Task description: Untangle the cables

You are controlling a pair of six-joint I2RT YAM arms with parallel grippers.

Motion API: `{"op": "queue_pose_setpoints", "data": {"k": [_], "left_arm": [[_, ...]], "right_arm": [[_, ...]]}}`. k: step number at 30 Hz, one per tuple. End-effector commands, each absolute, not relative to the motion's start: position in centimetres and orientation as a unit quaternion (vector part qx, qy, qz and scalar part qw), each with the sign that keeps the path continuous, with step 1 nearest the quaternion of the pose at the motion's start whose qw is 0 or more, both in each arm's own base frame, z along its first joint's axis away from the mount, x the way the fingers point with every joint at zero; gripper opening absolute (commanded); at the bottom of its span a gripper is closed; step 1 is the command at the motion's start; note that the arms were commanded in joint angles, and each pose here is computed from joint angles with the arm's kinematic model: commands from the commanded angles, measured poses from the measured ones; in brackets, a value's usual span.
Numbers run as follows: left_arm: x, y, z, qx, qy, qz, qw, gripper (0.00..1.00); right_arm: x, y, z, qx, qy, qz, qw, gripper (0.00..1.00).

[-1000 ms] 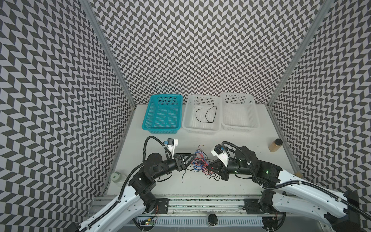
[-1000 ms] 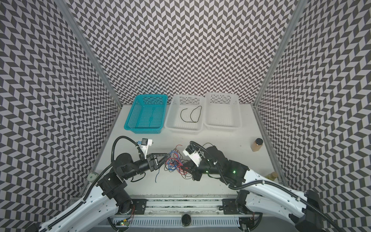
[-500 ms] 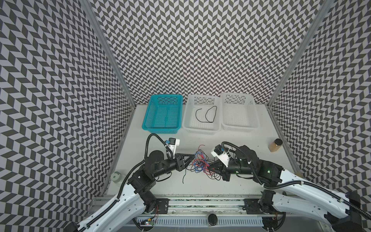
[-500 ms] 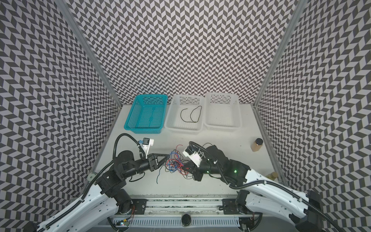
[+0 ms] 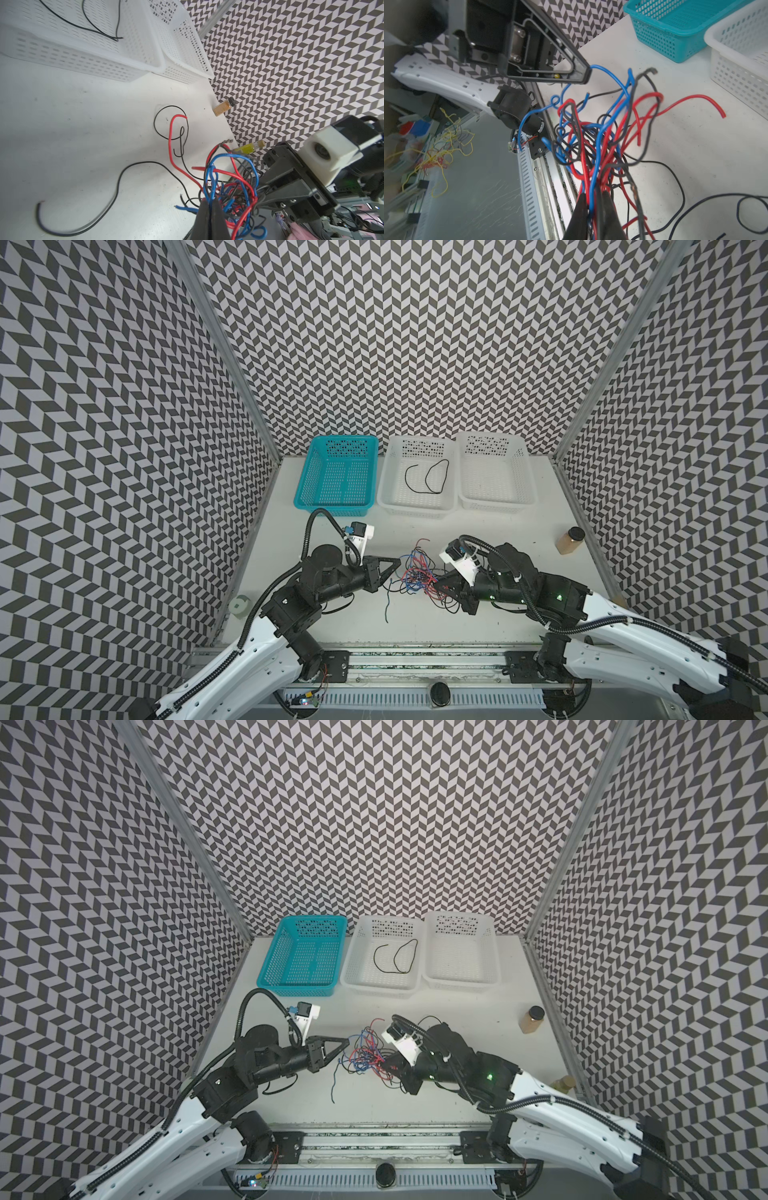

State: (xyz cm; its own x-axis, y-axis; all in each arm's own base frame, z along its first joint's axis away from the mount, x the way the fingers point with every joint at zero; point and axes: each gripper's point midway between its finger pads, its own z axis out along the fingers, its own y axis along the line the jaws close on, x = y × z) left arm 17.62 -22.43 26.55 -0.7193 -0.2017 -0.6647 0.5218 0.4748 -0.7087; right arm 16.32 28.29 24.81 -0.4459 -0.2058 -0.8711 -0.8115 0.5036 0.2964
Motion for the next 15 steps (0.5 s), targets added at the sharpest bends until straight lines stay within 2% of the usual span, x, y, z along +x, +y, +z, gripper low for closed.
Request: {"op": "queue_pose_setpoints", "data": {"k": [1, 7, 15], "left_arm": [[18.8, -20.0, 26.1, 0.068, 0.808, -0.439, 0.387, 0.00], [18.6, -20.8, 27.7, 0.069, 0.792, -0.471, 0.383, 0.00], [18.3, -22.6, 29.6, 0.096, 0.776, -0.506, 0.364, 0.00]], "right_arm": [[18.5, 25.9, 24.5, -0.287, 0.791, 0.309, 0.443, 0.26], [17.6, 26.3, 25.3, -0.300, 0.777, 0.333, 0.443, 0.47], [16.5, 30.5, 29.1, -0.330, 0.713, 0.436, 0.440, 0.49]]}}
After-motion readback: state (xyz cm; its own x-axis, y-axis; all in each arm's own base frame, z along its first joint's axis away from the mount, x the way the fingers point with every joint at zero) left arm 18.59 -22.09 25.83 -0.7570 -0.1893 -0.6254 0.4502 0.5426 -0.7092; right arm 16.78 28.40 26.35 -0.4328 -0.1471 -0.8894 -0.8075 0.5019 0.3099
